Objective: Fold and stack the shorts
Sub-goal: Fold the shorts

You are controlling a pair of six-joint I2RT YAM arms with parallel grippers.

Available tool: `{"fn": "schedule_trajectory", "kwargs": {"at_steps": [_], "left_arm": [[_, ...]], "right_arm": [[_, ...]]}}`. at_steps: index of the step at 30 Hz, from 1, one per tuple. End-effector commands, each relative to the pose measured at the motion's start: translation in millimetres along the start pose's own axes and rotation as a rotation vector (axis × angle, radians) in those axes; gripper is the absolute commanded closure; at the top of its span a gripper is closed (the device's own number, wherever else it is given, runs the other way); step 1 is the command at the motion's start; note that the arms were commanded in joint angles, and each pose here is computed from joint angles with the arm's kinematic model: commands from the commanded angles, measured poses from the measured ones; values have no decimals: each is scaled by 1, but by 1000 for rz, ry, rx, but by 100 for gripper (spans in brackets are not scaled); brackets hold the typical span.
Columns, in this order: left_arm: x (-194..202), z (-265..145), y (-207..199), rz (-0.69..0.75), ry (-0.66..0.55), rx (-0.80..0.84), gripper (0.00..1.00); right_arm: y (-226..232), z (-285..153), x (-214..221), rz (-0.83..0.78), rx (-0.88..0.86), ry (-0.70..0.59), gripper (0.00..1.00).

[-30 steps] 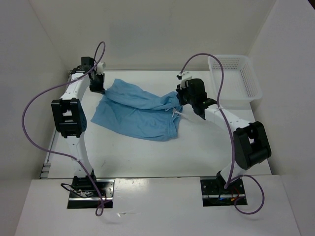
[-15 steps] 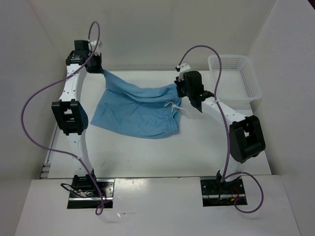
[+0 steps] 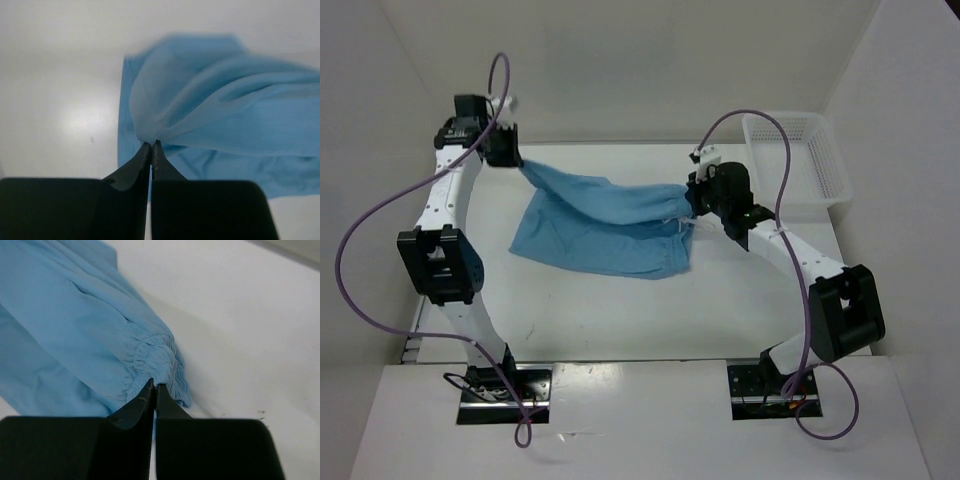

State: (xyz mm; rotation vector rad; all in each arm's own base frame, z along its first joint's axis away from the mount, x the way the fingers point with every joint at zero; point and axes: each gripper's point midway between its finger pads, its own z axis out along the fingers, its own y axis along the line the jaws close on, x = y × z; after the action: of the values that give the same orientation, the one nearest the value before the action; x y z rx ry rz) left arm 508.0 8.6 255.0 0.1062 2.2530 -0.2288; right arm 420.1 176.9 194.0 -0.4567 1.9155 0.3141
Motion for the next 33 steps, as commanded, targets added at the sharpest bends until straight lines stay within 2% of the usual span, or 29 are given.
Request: {"fn": "schedule_trajectory", "kwargs": {"at_steps": [1,4,5,9,14,19,22,23,26,30,33], "left_arm": [[78,-16,11,-52,181,-74,100],[134,-26,19,-83,306,-130,100],[174,-23,25,-108,403,-151,100],[238,-30,34,-156,552,-190,100],[241,-36,51,-203,559,-220,100],[204,-36,71,-223,490,-241,100],[217,-33,78,-233,529,-265,100],[226,-31,78,-239,554,-261,100],[263,-28,76,-254,652,-266,100],[297,-24,78,-257,724,-288,100],[306,-20,80,-258,747,-293,99]], "right_arm": [[18,-15,11,-63,-82,11,100],[32,-25,28,-124,-165,54,100],[34,-30,30,-162,-186,64,100],[52,-43,46,-253,-260,97,100],[52,-57,47,-318,-278,98,100],[60,-77,32,-336,-324,84,100],[72,-91,49,-352,-401,134,88],[84,-96,59,-385,-432,155,76],[107,-108,92,-472,-492,273,63],[130,-123,135,-589,-570,425,54],[135,-132,140,-619,-594,456,50]]}}
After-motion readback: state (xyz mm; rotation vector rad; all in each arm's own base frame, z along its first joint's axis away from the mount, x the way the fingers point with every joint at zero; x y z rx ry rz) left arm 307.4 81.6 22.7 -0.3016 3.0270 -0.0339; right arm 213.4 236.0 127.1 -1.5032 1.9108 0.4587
